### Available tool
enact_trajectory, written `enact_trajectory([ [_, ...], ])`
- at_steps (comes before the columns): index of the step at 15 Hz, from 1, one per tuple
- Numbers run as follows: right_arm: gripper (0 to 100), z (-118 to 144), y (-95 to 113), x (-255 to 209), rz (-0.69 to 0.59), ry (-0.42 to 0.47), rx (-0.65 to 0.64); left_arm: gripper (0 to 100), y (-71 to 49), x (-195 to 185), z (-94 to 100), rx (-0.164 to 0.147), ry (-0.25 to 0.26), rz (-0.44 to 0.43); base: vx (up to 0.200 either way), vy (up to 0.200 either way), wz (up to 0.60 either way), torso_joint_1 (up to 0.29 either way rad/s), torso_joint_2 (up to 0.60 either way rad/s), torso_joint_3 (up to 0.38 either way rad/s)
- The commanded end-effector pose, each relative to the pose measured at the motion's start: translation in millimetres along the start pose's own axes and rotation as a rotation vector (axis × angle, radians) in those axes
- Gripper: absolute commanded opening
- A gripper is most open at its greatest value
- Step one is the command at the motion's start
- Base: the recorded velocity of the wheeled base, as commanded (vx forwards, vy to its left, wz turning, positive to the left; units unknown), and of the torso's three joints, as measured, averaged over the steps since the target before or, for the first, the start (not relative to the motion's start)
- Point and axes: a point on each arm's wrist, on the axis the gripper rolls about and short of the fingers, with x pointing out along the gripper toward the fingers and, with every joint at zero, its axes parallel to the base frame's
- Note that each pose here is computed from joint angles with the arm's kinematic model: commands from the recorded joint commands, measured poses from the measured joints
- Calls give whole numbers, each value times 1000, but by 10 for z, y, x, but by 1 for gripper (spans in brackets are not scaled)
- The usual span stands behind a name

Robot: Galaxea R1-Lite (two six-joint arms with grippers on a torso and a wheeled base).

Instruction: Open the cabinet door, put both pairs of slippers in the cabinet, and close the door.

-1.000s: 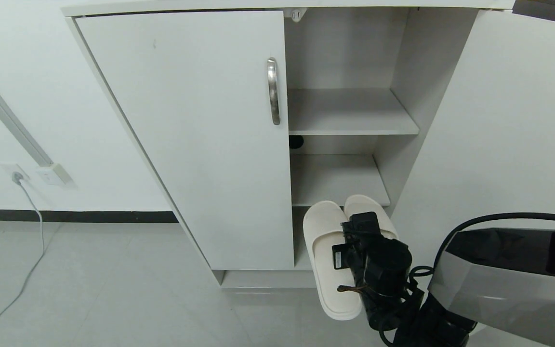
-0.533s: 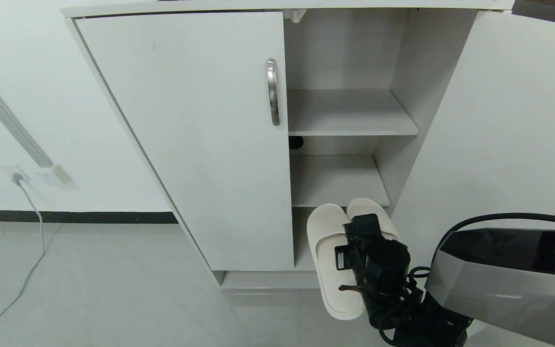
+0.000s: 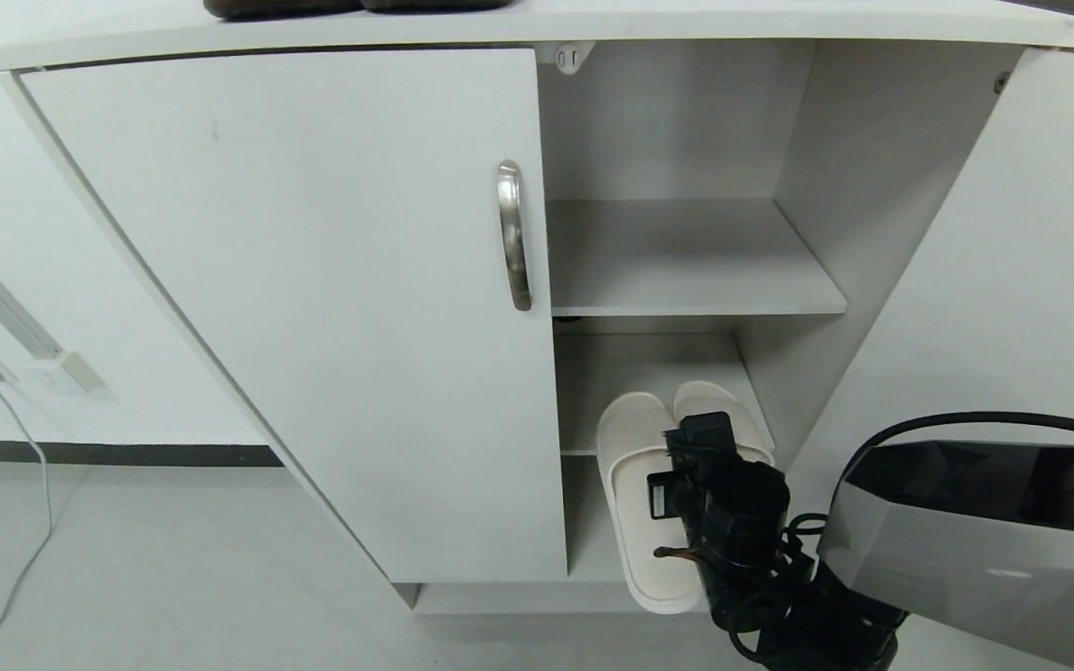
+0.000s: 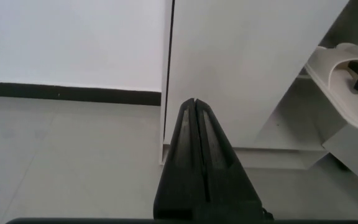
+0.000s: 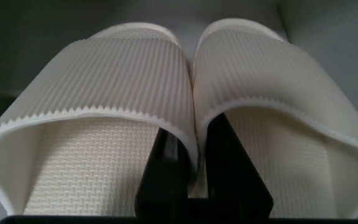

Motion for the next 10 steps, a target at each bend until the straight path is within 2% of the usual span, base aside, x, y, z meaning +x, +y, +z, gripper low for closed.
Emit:
enact_trajectory([
  [1,0,-30,27,75,-7,1,0,0,0,1,1,-1,1,1,200,0,0,2,7,2],
  [5,0,-46,40,320,-41,26,30,0,0,1,1,-3,1,3,0,0,0,0,0,0],
  [7,0,22,48,420,-53,17,54,0,0,1,1,-3,1,3,0,0,0,0,0,0],
  [10,0,94,91,550,-61,50,51,0,0,1,1,-3,1,3,0,0,0,0,0,0],
])
